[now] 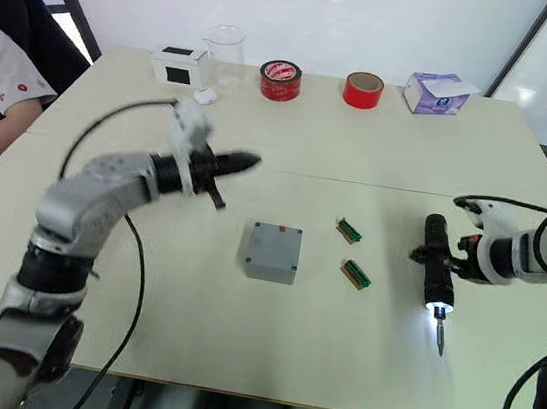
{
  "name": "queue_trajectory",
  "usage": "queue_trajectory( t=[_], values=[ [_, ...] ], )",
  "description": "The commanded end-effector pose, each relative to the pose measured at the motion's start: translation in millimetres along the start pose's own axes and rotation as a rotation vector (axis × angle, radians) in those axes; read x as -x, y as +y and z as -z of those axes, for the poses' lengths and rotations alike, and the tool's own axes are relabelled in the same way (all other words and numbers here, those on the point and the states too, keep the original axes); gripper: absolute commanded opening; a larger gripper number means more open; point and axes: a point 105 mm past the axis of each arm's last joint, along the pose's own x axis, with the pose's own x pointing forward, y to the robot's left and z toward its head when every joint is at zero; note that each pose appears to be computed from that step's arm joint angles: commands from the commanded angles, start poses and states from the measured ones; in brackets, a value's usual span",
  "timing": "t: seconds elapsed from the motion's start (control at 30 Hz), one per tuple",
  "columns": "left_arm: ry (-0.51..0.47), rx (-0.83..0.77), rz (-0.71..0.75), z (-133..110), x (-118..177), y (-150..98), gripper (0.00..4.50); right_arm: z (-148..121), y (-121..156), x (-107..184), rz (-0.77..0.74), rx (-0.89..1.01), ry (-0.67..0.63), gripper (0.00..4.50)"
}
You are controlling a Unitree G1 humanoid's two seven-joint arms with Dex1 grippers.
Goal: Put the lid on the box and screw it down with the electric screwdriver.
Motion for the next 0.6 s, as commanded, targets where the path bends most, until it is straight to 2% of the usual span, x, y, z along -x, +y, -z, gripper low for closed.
queue_trajectory(
  t=[0.03, 0.17, 0.27, 0.4, 0.5, 0.6],
  values=[
    [0.065, -0.011, 0.055, 10.0, 11.1, -7.1, 0.0, -19.6, 19.6, 29.4, -0.103, 0.146, -0.131, 4.44],
    [0.3, -0.1, 0.106, 54.8, 29.3, -13.2, 0.0, -24.7, 27.7, 36.9, -0.09, 0.393, -0.218, 4.44],
    [0.417, -0.107, 0.16, 81.5, 41.3, -19.8, 0.0, -15.8, 55.5, 28.5, -0.151, 0.617, -0.24, 4.44],
    [0.452, -0.108, 0.169, 90.9, 41.0, -19.6, 0.0, 0.2, 80.8, 4.9, -0.148, 0.774, -0.221, 4.44],
    [0.452, -0.106, 0.197, 88.2, 38.9, -24.9, 0.0, 10.7, 112.5, -1.2, -0.311, 0.728, -0.255, 4.44],
    [0.47, -0.09, 0.257, 91.5, 40.8, -37.2, 0.0, 43.3, 135.8, -12.0, -0.435, 0.781, -0.174, 4.44]
  ],
)
